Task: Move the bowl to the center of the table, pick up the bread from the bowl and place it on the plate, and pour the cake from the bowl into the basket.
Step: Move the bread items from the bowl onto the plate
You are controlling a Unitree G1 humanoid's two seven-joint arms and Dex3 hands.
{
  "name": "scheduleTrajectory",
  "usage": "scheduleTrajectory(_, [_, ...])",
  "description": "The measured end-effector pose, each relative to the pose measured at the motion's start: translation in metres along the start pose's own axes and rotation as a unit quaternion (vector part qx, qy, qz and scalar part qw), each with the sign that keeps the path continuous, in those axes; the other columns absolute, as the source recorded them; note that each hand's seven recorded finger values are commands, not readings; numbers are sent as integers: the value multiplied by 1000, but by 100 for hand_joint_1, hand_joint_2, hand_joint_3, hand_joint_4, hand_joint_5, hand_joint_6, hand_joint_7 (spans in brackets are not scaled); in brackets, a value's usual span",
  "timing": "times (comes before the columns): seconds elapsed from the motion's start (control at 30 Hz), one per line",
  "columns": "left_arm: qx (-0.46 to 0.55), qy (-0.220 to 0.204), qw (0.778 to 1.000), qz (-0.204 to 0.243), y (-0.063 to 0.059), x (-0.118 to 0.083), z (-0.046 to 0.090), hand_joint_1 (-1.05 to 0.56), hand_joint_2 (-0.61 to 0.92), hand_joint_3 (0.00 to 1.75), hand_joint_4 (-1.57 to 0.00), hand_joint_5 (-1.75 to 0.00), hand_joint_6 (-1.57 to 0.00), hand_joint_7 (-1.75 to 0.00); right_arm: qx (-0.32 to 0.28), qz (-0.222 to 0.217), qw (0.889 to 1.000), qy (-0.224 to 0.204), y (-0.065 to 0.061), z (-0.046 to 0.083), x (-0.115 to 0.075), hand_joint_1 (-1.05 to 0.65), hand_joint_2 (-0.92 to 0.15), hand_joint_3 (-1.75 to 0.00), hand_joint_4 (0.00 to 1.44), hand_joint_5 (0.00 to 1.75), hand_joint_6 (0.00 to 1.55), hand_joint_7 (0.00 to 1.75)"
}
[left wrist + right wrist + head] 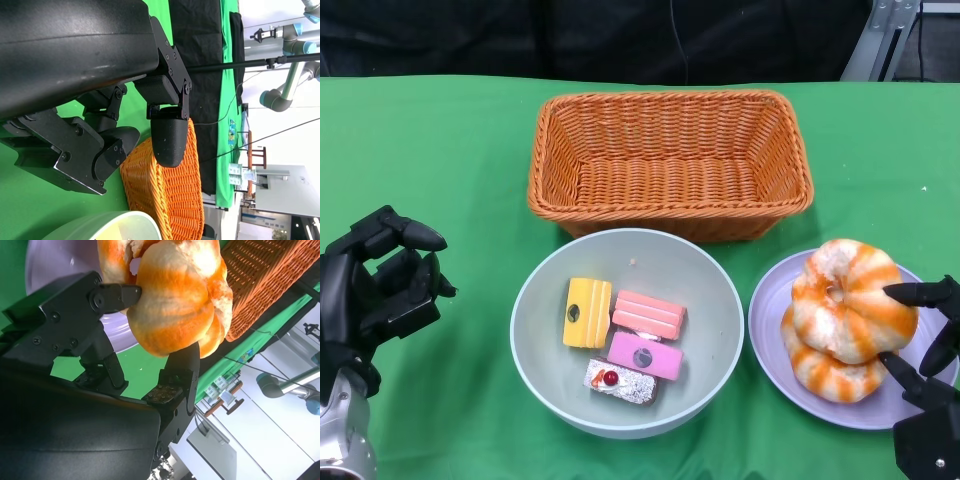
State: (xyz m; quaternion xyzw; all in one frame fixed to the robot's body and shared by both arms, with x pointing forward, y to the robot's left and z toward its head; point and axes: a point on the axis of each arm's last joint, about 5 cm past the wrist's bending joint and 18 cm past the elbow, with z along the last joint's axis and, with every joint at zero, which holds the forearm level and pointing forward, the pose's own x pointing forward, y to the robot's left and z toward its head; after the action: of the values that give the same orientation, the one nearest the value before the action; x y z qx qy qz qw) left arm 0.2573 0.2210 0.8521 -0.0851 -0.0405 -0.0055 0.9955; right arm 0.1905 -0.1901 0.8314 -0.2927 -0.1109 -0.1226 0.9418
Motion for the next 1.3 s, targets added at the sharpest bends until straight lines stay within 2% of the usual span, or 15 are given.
scheduleTrajectory(0.07, [0,0,1000,0,0,0,0,8,50,118,-76,-169,-81,-137,-1,2,1000,2,0,0,0,3,-87,-27,70,166,88,79])
scheduleTrajectory(0.17, [1,0,1000,0,0,0,0,10,51,119,-76,-170,-82,-136,-10,9,1000,11,0,0,0,1,-91,-11,80,113,94,53])
scheduleTrajectory(0.3, [1,0,1000,-1,0,0,0,10,51,119,-75,-170,-81,-136,-27,29,999,24,1,0,0,1,-92,-7,82,92,95,43])
scheduleTrajectory(0.4, [0,0,1000,0,0,0,0,10,52,118,-75,-170,-81,-136,-31,41,998,31,1,0,-4,2,-92,-7,84,92,97,41])
scheduleTrajectory(0.47, [1,1,1000,-1,0,0,0,9,52,116,-76,-169,-83,-136,-32,42,998,31,1,0,-4,3,-92,-5,83,105,100,39])
scheduleTrajectory(0.53, [1,1,1000,0,0,0,0,9,53,115,-77,-169,-83,-136,-31,43,998,31,1,0,-4,3,-92,-5,83,108,101,38])
scheduleTrajectory(0.57, [1,1,1000,0,0,0,0,9,53,115,-77,-169,-83,-136,-32,43,998,32,2,0,-4,2,-92,-5,81,118,103,38])
scheduleTrajectory(0.7, [1,1,1000,-1,0,0,0,9,53,114,-76,-169,-83,-135,-36,44,998,33,3,0,-2,1,-92,-5,80,128,105,37])
scheduleTrajectory(0.9, [1,1,1000,-1,0,0,0,9,53,114,-76,-168,-83,-134,-40,43,998,30,4,1,-2,1,-92,-4,75,127,104,36])
scheduleTrajectory(0.97, [1,1,1000,-1,-1,0,0,9,54,114,-75,-169,-82,-134,-43,42,998,30,5,1,-3,1,-92,-5,74,115,101,32])
scheduleTrajectory(1.07, [2,1,1000,-1,-1,0,0,9,54,115,-75,-170,-82,-134,-57,34,997,27,6,1,-3,-4,-91,-1,70,74,90,15])
scheduleTrajectory(1.1, [2,1,1000,-1,-1,0,0,9,54,115,-75,-170,-82,-134,-66,32,997,25,7,1,-4,-8,-91,-1,68,55,84,8])
scheduleTrajectory(1.17, [2,1,1000,-1,-1,0,0,9,54,115,-75,-170,-82,-134,-83,28,996,23,8,1,-5,-13,-91,0,64,29,75,2])
scheduleTrajectory(1.2, [2,1,1000,-2,-1,0,0,9,53,115,-75,-170,-82,-135,-90,27,995,24,9,2,-5,-14,-91,0,61,21,71,1])
scheduleTrajectory(1.3, [2,2,1000,-2,-1,0,0,8,53,114,-75,-170,-83,-135,-102,30,994,27,9,1,-6,-15,-91,0,57,13,67,0])
